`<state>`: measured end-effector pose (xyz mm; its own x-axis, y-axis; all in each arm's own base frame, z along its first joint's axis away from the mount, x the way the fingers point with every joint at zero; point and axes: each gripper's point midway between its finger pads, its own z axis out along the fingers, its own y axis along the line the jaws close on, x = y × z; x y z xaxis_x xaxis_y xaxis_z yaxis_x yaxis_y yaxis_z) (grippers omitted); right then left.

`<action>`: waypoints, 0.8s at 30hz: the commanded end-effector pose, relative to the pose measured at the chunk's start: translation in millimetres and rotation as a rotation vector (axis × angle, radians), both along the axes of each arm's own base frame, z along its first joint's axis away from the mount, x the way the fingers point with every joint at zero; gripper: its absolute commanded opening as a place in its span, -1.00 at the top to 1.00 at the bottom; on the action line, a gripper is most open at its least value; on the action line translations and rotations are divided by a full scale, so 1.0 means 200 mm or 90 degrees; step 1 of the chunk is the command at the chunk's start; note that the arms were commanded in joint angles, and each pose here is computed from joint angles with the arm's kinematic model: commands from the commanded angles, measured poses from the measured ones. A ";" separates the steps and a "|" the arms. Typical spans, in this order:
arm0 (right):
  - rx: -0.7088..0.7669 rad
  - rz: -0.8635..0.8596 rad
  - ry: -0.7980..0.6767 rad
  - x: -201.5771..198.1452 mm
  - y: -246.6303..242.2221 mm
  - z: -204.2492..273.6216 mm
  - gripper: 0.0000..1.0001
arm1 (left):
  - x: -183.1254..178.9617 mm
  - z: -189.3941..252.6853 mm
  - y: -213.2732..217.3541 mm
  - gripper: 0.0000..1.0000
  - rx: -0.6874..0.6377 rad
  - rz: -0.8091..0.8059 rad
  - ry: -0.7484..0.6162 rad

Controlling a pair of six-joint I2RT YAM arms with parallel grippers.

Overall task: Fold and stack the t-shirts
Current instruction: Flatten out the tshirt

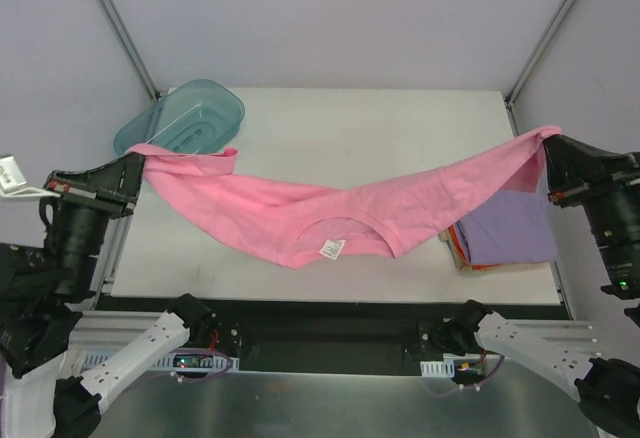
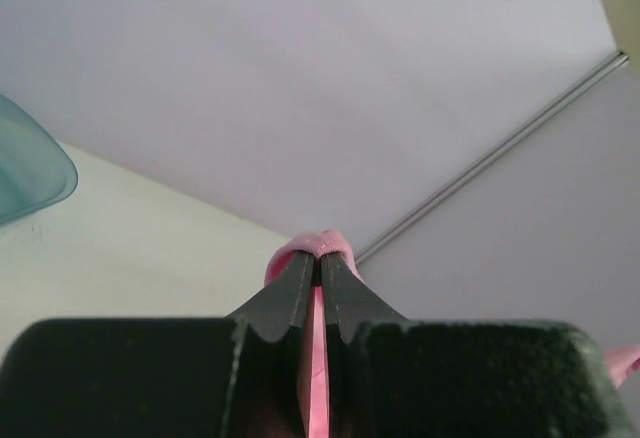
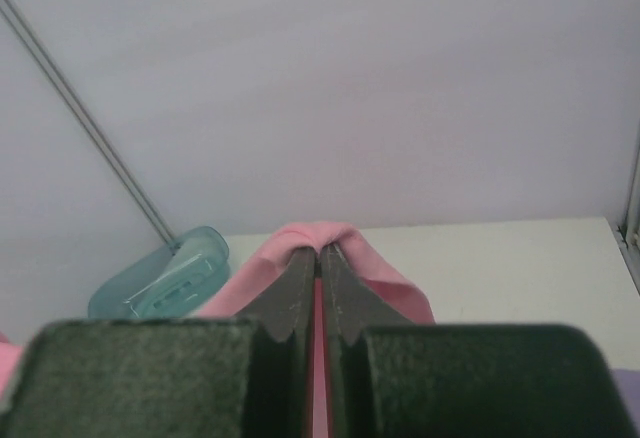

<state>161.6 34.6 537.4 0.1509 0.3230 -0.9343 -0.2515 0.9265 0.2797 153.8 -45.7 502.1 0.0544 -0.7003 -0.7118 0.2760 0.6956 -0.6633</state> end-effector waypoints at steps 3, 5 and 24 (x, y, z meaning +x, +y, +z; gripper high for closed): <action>-0.064 0.045 -0.007 0.00 0.08 0.04 0.99 | -0.03 0.04 0.11 1.00 -0.020 0.058 -0.005; -0.081 0.022 0.000 0.04 0.08 0.04 0.99 | 0.02 0.04 0.11 1.00 -0.013 0.073 0.006; -0.159 -0.154 -0.142 0.95 0.23 0.65 0.99 | 1.05 0.75 -0.25 1.00 0.161 0.099 -0.067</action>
<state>425.6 96.8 534.3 0.0119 -0.0962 -0.9953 0.0322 0.9949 -0.0958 425.9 -99.7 532.2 0.0083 -0.4412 -0.8974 -0.0661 0.8952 -0.4408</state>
